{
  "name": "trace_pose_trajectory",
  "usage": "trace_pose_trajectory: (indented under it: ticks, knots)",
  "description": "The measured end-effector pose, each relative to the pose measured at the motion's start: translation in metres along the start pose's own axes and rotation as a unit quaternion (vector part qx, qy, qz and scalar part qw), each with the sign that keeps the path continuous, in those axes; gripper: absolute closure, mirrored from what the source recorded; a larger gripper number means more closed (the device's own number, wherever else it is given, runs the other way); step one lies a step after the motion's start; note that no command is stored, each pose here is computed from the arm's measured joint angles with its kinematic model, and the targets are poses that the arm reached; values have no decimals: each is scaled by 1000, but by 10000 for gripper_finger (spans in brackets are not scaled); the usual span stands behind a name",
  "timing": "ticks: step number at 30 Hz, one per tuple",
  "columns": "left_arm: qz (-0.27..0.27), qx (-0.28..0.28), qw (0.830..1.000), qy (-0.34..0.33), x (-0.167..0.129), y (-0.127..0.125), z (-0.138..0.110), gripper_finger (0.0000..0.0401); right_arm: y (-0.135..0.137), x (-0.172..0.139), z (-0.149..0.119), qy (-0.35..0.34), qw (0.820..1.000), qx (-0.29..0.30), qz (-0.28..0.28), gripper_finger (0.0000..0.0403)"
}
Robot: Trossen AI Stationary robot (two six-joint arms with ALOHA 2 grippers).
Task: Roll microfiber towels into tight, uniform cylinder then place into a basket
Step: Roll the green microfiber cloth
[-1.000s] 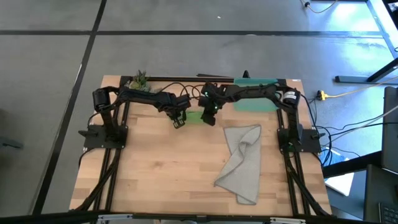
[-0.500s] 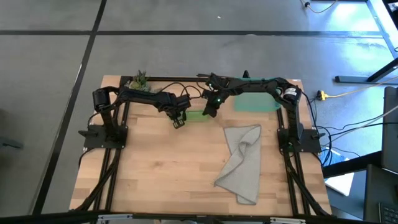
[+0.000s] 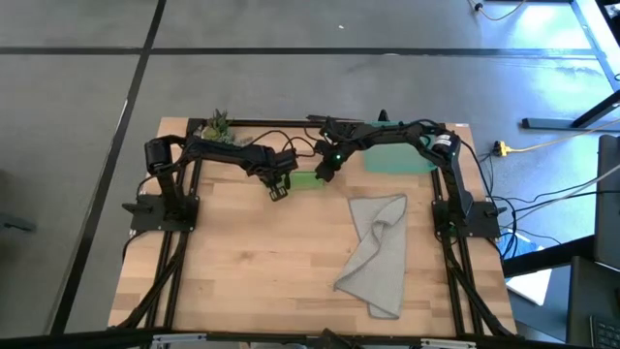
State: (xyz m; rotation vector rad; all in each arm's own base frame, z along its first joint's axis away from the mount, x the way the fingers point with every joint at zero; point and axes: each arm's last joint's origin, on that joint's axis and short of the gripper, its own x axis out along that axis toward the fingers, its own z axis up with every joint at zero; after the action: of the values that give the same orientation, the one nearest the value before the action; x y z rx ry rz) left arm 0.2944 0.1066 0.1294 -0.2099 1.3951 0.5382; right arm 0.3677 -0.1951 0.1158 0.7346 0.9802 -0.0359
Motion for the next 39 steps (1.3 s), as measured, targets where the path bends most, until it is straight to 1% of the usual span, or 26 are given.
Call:
trace_pose_trajectory:
  ticks: [3,8,13,21,25,29,31,35,39]
  knots:
    - [1,-1,1000,-1,-1,0,0,401,0,0,-1,2,1000,14,-6,397]
    - [2,-1,1000,-1,-1,0,0,397,-1,0,-1,2,1000,16,-9,396]
    - [7,-2,1000,-3,-1,1,0,373,-1,0,-1,2,1000,27,-12,378]
    - [16,-5,1000,-3,-1,1,0,320,0,0,-1,3,1000,23,-13,394]
    - [28,-7,1000,-5,-1,2,0,308,1,1,-1,3,1000,21,-15,391]
    - [28,-10,999,-22,-14,6,-1,310,1,1,-1,3,1000,21,-15,390]
    - [28,-11,999,-34,-26,9,-3,309,1,1,-1,2,1000,21,-15,390]
    - [37,-23,995,-85,-54,15,-3,308,1,1,-1,1,1000,21,-15,390]
    - [37,-31,992,-114,-75,21,-7,307,1,1,-1,0,1000,21,-15,389]
